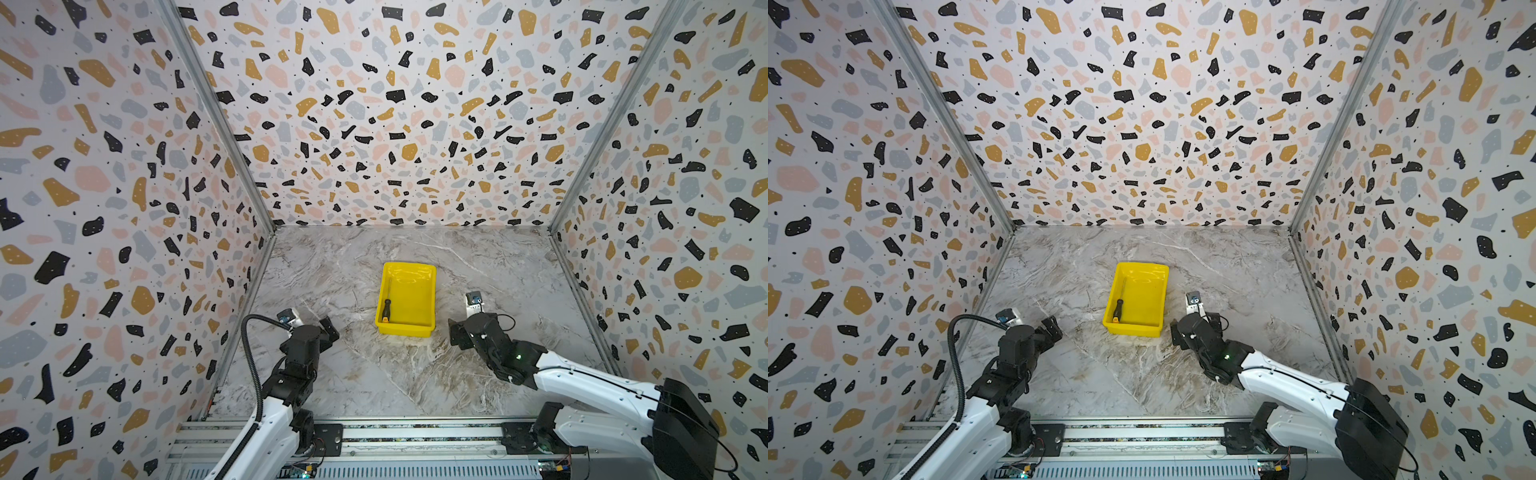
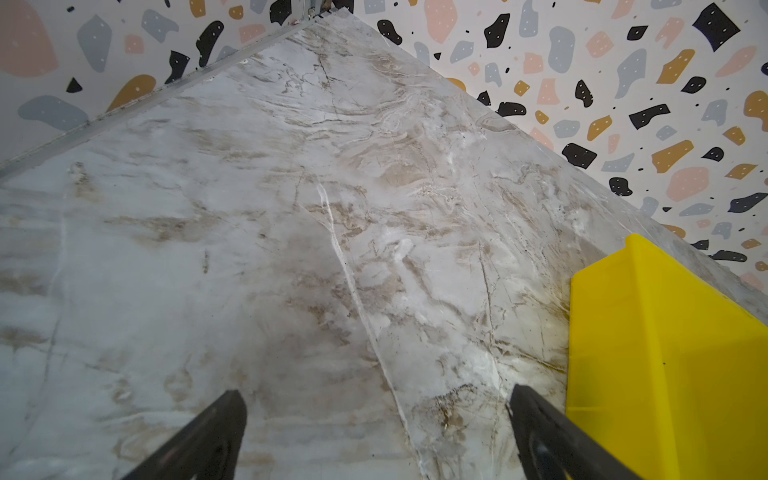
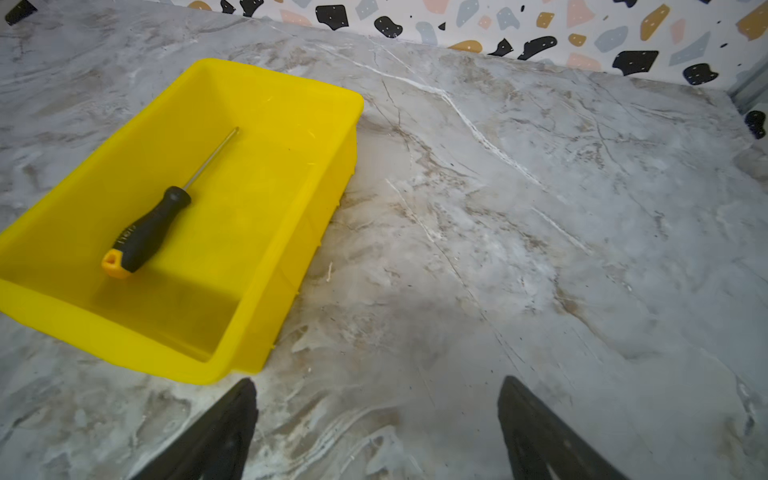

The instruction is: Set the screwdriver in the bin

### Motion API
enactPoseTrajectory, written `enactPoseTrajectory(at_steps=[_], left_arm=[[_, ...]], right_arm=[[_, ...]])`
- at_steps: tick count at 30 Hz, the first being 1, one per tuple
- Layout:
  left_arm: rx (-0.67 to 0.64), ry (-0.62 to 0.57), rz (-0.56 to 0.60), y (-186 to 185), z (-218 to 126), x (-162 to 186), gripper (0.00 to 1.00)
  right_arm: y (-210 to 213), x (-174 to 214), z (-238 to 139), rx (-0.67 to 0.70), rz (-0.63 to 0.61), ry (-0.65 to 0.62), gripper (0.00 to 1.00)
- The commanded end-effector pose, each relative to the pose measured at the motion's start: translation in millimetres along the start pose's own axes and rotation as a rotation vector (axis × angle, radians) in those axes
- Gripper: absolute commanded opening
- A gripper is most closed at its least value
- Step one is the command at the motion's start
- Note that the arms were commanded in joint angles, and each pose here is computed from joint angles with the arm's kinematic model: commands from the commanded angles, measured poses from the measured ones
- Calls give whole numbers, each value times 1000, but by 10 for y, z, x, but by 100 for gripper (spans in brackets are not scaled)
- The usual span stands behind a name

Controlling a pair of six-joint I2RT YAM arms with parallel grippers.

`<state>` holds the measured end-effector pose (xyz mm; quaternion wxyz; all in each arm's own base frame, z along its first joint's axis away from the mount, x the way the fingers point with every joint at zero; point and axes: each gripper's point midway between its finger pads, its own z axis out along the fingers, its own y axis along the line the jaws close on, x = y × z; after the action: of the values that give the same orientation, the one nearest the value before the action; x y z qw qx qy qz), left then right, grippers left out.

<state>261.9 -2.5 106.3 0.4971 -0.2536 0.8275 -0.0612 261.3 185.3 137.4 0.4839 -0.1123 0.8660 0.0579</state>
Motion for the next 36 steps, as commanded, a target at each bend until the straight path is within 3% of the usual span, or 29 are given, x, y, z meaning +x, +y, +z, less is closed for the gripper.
enactPoseTrajectory(at_steps=[1, 7, 10, 13, 22, 36], left_arm=[[0, -22, -12, 4, 21, -24, 100], [0, -20, -13, 3, 19, -24, 100], [2, -23, -15, 5, 14, -24, 100], [4, -23, -15, 2, 12, -25, 100], [5, -25, -16, 2, 9, -30, 100], [6, -26, -16, 1, 10, -27, 100]], right_arm=[[-75, -268, -120, 12, 47, -126, 96], [-361, -499, -214, 178, -42, -270, 99], [-655, -650, -227, 328, -134, -382, 100], [-967, -731, -121, 372, -145, -428, 98], [-1600, -606, 254, 431, -61, -394, 98], [-1947, -326, 444, 448, 46, -364, 98]])
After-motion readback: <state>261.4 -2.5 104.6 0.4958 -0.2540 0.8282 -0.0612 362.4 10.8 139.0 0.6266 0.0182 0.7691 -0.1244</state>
